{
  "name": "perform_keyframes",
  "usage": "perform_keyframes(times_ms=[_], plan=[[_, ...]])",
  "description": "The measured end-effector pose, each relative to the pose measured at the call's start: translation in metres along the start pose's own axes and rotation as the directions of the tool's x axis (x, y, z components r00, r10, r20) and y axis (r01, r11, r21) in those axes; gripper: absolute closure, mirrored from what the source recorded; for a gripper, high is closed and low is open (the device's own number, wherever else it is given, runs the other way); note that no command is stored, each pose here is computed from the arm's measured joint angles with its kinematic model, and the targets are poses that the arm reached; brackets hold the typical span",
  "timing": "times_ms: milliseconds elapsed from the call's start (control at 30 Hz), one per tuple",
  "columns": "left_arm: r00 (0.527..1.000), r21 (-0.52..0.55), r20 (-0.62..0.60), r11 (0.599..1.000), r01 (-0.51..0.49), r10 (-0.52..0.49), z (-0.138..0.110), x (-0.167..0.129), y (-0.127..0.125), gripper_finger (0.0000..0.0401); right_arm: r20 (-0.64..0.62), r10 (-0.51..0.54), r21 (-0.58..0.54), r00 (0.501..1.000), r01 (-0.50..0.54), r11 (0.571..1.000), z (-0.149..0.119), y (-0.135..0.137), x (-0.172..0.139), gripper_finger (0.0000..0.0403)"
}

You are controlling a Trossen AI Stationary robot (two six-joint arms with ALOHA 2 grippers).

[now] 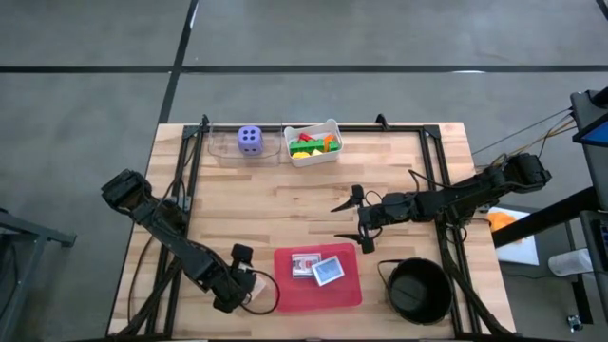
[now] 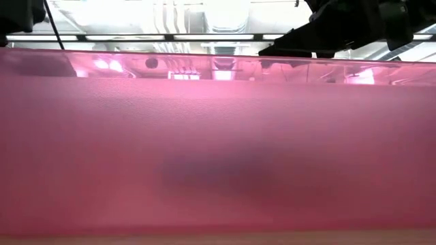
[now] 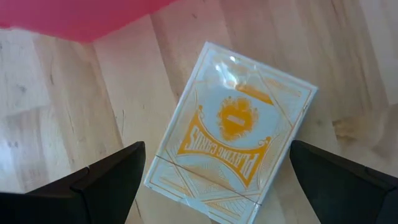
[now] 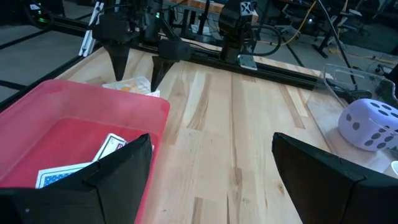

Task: Pick & Place Toys
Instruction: Put the orange deck of cards into the red bin

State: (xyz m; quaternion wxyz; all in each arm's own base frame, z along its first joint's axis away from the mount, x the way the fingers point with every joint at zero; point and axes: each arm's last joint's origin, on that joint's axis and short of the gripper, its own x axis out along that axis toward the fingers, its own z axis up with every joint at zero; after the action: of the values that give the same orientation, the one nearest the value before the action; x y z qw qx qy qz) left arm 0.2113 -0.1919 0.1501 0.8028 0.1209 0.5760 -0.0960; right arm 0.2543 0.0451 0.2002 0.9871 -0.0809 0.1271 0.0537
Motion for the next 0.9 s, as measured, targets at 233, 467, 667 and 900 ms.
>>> perform_keyframes(times_ms=[233,467,667,900], plan=[[1.0,-0.017,-0.03,1.0,0.006,-0.007,-0.01,0.008,0.002,0.0001,0.0,0.0,0.0,1.0,0.0,1.0,0.0,0.0,0.0,0.0073],[1.0,-0.024,-0.007,1.0,0.016,-0.016,-0.013,0.012,0.002,0.0002,0.0,0.0,0.0,1.0,0.0,1.0,0.0,0.0,0.0,0.0073],[0.999,-0.033,0.021,0.999,0.026,-0.025,-0.018,0.018,0.004,0.0028,0.0,0.0,0.0,1.0,0.0,1.0,0.0,0.0,0.0,0.0073],[1.0,-0.032,0.025,0.999,0.021,-0.02,-0.018,0.018,0.004,0.009,0.0,0.0,0.0,1.0,0.0,1.0,0.0,0.0,0.0,0.0073]])
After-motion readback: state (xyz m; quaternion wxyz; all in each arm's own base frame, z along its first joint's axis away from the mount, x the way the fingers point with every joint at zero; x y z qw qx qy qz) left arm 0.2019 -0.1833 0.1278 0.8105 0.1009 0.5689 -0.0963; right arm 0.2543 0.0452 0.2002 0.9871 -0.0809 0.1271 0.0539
